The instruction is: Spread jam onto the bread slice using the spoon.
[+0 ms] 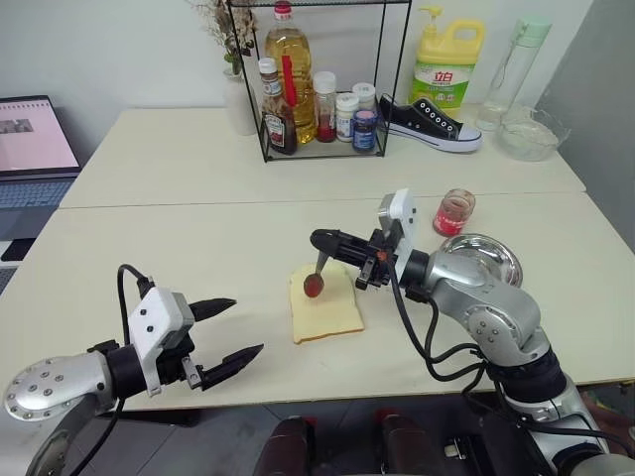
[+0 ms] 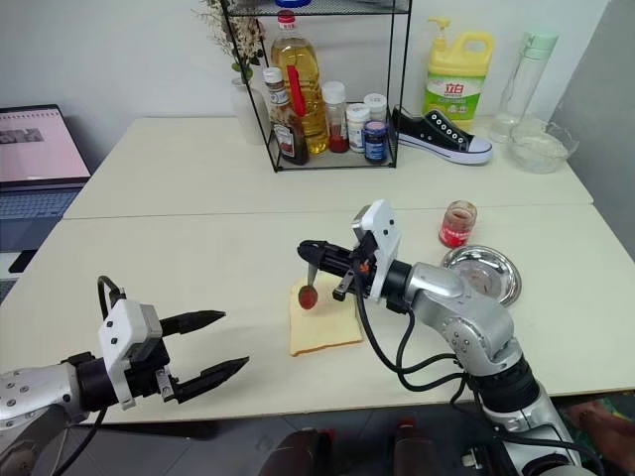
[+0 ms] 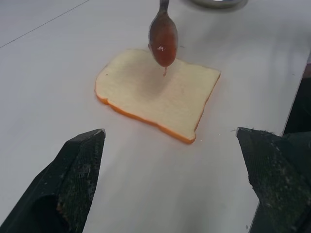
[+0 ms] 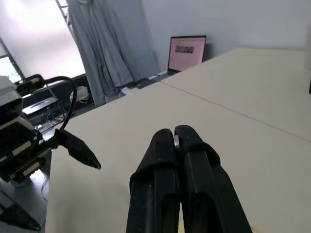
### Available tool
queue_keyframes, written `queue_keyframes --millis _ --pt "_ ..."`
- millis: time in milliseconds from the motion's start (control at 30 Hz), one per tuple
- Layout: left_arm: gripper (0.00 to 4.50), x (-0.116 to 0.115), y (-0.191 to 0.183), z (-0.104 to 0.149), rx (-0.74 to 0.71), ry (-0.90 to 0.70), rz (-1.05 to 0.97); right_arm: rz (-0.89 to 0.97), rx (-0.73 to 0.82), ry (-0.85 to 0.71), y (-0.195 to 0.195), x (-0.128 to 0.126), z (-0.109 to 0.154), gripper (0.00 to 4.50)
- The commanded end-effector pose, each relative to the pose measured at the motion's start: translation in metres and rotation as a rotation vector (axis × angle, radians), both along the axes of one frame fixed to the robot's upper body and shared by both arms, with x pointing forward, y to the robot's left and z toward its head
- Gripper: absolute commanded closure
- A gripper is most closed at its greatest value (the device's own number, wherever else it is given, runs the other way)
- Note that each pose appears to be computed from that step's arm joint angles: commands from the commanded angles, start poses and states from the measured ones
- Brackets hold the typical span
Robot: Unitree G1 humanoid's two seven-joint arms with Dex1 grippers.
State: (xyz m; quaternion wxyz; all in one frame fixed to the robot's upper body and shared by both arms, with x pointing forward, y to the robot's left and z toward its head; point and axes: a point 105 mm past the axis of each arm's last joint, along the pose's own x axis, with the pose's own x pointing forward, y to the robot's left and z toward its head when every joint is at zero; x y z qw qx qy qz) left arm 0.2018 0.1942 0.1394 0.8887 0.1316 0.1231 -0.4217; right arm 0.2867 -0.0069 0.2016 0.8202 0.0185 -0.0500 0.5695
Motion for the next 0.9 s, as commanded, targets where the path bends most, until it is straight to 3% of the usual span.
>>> queue_keyframes --millis 33,233,467,900 --pt "0.00 -0.007 -0.006 0.010 -0.025 -0.034 -0.018 0.055 -0.028 -0.181 0.001 -0.007 0.010 4.48" --pt "0.00 -0.008 -0.007 0.014 -0.062 -0.020 -0.010 0.145 -0.112 -0.405 0.007 -0.018 0.004 4.48" --pt "0.00 -0.004 -0.009 0.014 -0.063 -0.026 -0.015 0.189 -0.148 -0.493 0.008 -0.023 -0.007 4.48" --pt "0.00 -0.004 -0.010 0.016 -0.049 -0.029 -0.039 0.256 -0.151 -0.647 0.007 -0.038 0.006 4.48"
